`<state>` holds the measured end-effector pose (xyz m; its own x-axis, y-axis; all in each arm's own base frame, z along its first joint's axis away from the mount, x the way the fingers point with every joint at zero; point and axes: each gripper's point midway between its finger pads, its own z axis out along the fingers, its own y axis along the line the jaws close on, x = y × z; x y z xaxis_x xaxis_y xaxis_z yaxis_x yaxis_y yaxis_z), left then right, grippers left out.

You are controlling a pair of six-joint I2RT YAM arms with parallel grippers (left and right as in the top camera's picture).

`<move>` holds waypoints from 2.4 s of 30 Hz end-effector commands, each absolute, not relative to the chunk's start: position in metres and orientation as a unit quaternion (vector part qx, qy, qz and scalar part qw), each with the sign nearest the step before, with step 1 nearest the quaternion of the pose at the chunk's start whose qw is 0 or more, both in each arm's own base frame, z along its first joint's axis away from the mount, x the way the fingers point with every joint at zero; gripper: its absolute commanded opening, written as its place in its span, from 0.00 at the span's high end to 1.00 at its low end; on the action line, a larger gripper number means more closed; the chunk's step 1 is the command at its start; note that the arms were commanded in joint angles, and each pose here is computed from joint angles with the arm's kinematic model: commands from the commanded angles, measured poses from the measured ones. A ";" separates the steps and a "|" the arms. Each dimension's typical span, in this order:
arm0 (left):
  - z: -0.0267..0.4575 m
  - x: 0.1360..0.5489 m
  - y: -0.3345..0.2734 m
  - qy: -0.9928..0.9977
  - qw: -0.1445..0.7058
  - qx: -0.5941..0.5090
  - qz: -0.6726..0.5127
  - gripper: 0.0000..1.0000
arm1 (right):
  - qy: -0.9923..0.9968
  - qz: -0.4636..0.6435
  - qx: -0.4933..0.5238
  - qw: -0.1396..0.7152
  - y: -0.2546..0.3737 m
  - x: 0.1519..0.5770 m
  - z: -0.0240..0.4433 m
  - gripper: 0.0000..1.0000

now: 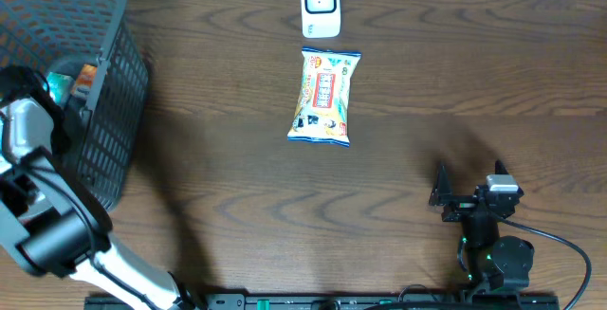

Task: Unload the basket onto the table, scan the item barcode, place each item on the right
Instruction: 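Grasp the green wipes pack in the basket with the left gripper, then lift the green pack out and carry it under the scanner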

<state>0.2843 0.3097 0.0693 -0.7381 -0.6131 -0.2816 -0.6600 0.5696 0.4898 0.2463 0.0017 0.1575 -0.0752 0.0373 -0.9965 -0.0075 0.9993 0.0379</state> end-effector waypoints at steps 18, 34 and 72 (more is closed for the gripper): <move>0.133 0.304 0.282 0.894 0.146 -0.356 0.230 0.13 | 0.733 0.017 0.015 0.680 0.000 0.246 0.157 0.01; 0.055 0.273 0.307 0.900 0.041 -0.374 0.221 0.15 | 0.733 0.017 0.015 0.680 0.000 0.246 0.157 0.01; 0.443 0.341 0.019 0.723 0.610 -0.156 -0.284 0.93 | 0.733 0.017 0.015 0.680 0.000 0.246 0.157 0.01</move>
<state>0.3388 0.0931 0.4250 -0.0953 -0.6187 -0.7798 -0.1246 0.7846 -0.6073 0.2463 0.0016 0.1575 -0.0752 0.0376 -0.9965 -0.0071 0.9992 0.0383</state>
